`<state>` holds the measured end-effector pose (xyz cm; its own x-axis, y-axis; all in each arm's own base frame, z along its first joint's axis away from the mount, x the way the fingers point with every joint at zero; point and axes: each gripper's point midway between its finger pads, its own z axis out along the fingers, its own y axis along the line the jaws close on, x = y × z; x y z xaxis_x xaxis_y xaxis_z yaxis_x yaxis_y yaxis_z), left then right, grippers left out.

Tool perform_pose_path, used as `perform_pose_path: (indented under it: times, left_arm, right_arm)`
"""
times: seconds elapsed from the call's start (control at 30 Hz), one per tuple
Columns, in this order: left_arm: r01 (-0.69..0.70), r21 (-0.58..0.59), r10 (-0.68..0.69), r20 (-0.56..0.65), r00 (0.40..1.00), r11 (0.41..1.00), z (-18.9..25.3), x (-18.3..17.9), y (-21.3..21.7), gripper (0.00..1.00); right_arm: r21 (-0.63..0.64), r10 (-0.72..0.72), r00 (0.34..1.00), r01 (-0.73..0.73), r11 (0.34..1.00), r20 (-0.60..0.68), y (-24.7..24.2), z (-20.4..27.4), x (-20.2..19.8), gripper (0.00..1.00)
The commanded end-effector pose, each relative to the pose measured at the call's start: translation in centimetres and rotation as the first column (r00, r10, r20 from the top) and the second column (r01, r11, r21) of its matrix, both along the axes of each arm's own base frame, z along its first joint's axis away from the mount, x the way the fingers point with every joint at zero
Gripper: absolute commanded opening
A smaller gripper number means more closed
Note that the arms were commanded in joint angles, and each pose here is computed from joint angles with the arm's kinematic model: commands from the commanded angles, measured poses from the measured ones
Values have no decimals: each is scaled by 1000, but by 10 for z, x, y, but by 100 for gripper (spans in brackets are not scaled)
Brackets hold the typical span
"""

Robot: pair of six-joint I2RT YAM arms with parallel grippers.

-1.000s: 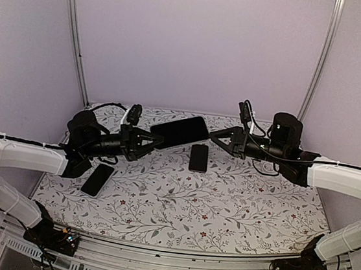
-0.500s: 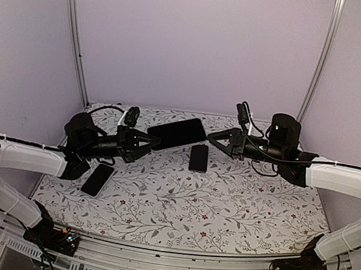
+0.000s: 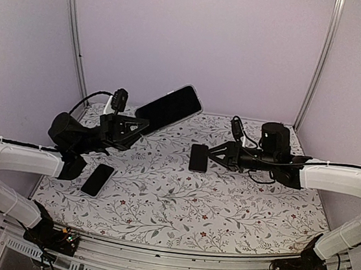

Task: Take the phone out of the phone case
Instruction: Remove the top right corner of the phone case from the phone.

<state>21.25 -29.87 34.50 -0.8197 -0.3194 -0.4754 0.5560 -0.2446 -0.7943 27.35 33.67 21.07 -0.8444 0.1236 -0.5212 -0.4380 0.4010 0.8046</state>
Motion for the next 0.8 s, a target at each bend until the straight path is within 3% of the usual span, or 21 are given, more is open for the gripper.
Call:
perform_pose_path:
  times: [0.0,0.2,0.53,0.77]
  left_arm:
    - [-22,-52,28,112,993,998,26,-6,10,0]
    - [-16,12,14,92,996,1000,5,-1,11,0]
    - [13,78,-20,88,996,997,-14,-2,12,0]
    - [47,97,-56,89,994,994,-19,-4,8,0]
  right_arm:
    - [15,5,999,-5,1000,37,2,13,0,37]
    - [60,55,982,-67,996,179,12,58,-9,52]
    - [176,129,887,-228,958,444,18,136,-48,85]
    - [186,167,853,-291,938,494,36,156,-52,91]
